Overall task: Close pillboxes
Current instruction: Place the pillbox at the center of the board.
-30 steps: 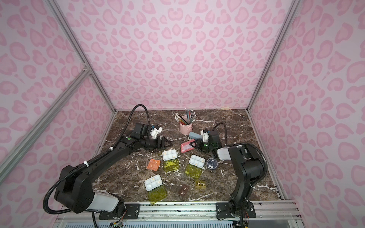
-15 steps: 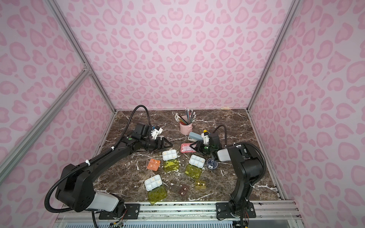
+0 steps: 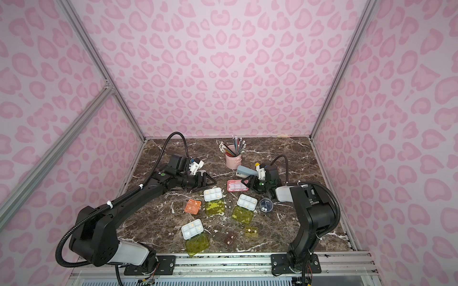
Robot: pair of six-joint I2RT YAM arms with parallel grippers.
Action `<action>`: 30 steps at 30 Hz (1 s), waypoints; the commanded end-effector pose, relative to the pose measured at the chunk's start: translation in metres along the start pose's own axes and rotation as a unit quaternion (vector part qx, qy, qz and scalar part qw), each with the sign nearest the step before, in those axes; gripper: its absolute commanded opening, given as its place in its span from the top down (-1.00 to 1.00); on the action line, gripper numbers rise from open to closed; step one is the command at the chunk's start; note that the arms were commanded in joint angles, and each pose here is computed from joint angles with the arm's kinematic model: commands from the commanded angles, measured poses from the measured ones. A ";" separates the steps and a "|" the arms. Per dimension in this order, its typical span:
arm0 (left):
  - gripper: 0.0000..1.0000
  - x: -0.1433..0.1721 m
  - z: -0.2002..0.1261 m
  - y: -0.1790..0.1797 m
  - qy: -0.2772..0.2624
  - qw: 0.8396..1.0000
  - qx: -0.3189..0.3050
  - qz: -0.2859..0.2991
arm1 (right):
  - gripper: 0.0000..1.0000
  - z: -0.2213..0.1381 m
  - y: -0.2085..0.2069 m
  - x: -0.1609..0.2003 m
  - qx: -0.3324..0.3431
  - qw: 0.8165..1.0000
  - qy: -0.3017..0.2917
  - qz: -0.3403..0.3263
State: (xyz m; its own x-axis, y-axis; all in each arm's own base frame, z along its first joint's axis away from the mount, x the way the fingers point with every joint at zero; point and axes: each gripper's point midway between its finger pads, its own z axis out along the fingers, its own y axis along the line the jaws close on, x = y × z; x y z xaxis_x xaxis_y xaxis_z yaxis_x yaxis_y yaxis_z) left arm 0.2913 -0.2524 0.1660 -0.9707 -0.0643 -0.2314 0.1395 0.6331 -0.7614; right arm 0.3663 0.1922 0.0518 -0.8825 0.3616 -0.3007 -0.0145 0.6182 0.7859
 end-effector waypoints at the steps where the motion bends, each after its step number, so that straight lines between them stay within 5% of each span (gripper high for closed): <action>1: -0.42 -0.001 -0.002 -0.002 -0.006 1.000 0.004 0.008 | -0.23 -0.004 -0.004 -0.001 0.014 1.000 -0.003 -0.014; 18: -0.43 0.010 -0.016 -0.013 -0.017 0.999 0.026 0.010 | -0.26 -0.057 0.033 0.008 0.036 0.996 -0.031 -0.071; 30: -0.53 0.053 -0.025 -0.020 0.017 0.999 0.038 0.010 | -0.35 -0.098 0.053 0.063 0.053 0.992 -0.034 -0.110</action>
State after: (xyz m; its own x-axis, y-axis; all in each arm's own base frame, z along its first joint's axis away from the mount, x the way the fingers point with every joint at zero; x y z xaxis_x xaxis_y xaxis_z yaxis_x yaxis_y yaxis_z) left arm 0.2416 -0.2454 0.1826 -0.9704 -0.0518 -0.2359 0.1625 0.5828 -0.7962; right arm 0.2761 0.1887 0.1419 -0.8126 0.2548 -0.5242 -0.2046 0.7174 0.6659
